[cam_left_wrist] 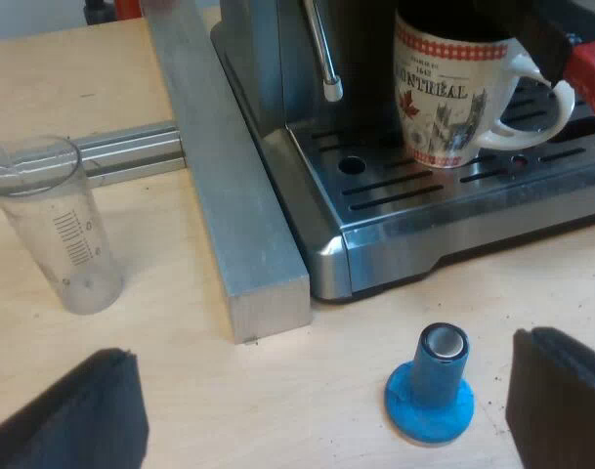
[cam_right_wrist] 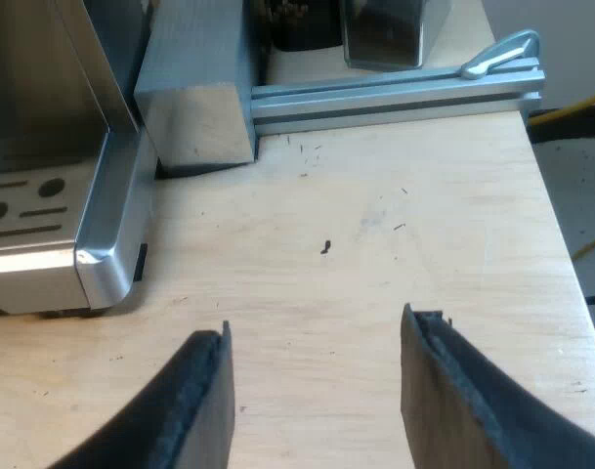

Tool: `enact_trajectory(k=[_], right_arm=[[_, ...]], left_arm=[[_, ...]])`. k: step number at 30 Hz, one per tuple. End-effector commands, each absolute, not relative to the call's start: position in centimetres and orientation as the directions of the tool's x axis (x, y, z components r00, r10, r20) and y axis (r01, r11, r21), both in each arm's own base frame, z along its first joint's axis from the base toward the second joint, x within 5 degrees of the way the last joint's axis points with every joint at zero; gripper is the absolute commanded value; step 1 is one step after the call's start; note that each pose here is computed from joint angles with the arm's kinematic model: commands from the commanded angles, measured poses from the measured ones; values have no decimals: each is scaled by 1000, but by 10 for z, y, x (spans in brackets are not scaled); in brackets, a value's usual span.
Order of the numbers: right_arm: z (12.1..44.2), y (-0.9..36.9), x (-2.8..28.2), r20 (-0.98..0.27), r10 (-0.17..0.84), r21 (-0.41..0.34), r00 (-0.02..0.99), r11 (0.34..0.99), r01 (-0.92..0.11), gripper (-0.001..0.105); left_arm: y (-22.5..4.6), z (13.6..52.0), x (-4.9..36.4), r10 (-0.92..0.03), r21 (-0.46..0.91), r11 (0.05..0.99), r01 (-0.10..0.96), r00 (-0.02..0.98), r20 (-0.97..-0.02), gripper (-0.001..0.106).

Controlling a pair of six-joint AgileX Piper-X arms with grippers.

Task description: Place mug into machine

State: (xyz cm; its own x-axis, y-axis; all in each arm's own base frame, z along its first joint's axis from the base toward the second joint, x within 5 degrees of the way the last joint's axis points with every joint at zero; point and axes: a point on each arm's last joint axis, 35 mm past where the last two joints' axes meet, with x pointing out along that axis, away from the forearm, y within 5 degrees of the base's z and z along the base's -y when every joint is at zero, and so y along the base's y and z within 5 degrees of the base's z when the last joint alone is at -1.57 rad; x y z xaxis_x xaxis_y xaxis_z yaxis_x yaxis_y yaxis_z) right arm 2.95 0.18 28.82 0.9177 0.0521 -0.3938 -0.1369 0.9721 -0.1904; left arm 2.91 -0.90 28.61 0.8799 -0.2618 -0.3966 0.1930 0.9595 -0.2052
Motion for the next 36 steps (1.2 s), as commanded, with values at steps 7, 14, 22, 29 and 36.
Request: enact_trajectory(k=[7, 14, 22, 29, 36], right_arm=[[291, 2, 32, -391, 64, -193, 918, 970, -150, 43], [291, 2, 32, -391, 64, -193, 918, 970, -150, 43], [291, 2, 32, -391, 64, -193, 918, 970, -150, 43], [291, 2, 32, -391, 64, -193, 918, 970, -150, 43], [291, 2, 32, -391, 64, -193, 918, 970, -150, 43]], left_arm=[[-9, 289, 32, -265, -213, 958, 194, 883, -387, 77], [-10, 286, 37, -271, -216, 955, 203, 894, -358, 77], [-10, 283, 40, -268, -209, 956, 204, 898, -350, 77], [-5, 283, 41, -159, -209, 974, 89, 923, -350, 77], [-5, 283, 41, -159, -209, 974, 89, 923, -350, 77]])
